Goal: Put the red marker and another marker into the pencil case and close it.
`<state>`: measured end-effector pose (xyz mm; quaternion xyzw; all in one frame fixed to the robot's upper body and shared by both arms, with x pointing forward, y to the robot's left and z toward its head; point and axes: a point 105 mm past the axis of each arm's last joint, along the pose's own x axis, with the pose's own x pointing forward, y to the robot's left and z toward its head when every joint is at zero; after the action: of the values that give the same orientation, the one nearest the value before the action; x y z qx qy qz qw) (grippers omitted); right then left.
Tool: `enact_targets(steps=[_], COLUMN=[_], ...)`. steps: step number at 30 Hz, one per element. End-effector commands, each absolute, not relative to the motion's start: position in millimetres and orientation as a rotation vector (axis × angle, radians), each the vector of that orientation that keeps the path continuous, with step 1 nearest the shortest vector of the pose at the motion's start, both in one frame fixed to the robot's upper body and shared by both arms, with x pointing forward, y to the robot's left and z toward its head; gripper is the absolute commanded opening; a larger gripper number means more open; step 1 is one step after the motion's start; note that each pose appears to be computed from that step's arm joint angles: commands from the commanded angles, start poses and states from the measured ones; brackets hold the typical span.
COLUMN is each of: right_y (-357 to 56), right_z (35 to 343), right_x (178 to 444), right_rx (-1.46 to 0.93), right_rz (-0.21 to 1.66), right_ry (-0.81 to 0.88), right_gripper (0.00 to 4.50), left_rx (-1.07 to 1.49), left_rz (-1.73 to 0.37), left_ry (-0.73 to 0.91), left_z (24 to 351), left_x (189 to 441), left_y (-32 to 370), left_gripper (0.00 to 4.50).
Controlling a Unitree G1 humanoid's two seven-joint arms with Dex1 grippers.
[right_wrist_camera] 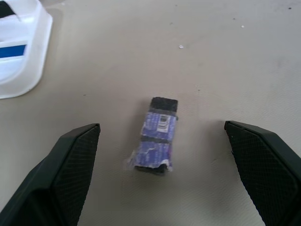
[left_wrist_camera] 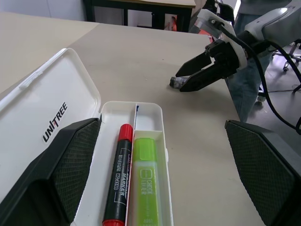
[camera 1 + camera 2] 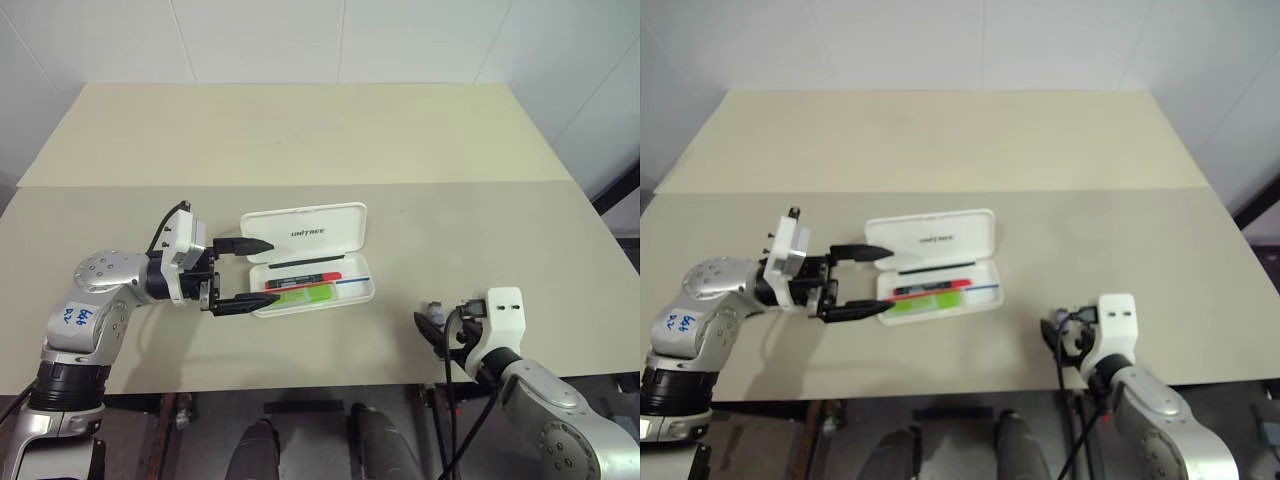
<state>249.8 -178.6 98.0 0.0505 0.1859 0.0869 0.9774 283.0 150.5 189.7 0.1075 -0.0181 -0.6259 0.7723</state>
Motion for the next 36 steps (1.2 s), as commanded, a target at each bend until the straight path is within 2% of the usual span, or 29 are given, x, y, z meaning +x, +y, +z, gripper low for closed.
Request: enact_targets(steps=[1, 5, 8, 18, 21, 23, 30, 36], right_y=[-181.9, -185.4, -183.9, -183.5, -185.2, -179.7, -158.0, -154.5], right_z=[95.2, 90.7, 90.0, 91.9, 97.6, 109.4, 159.7, 168.3], right_x=[252.1, 255.3, 258.3, 264.2, 270.3, 276.5, 289.3, 299.2], right_rx=[0.082, 0.073, 0.073, 0.030, -0.002, -0.033, -0.223, -0.362], right_rz=[0.155, 0.142, 0.147, 0.158, 0.174, 0.257, 0.730, 0.964], right_ry=[0.360, 0.359, 0.350, 0.326, 0.303, 0.255, 0.089, 0.077], right_gripper=[4.47, 4.47, 3.86, 0.40, 0.39, 0.39, 0.39, 0.39], left_rx=[0.266, 0.272, 0.275, 0.283, 0.285, 0.289, 0.337, 0.362], left_rz=[-1.350, -1.340, -1.333, -1.321, -1.317, -1.319, -1.351, -1.340], left_ry=[-0.068, -0.071, -0.075, -0.086, -0.091, -0.089, -0.063, -0.055], left_z=[198.1, 199.6, 200.5, 202.7, 203.5, 203.0, 200.9, 202.5], left_x=[281.7, 282.0, 282.1, 283.1, 284.0, 283.4, 276.2, 276.7], left_y=[152.1, 153.8, 154.5, 154.7, 154.5, 155.4, 168.0, 175.2], left_gripper=[4.50, 4.50, 4.50, 4.50, 4.50, 4.50, 4.50, 4.50])
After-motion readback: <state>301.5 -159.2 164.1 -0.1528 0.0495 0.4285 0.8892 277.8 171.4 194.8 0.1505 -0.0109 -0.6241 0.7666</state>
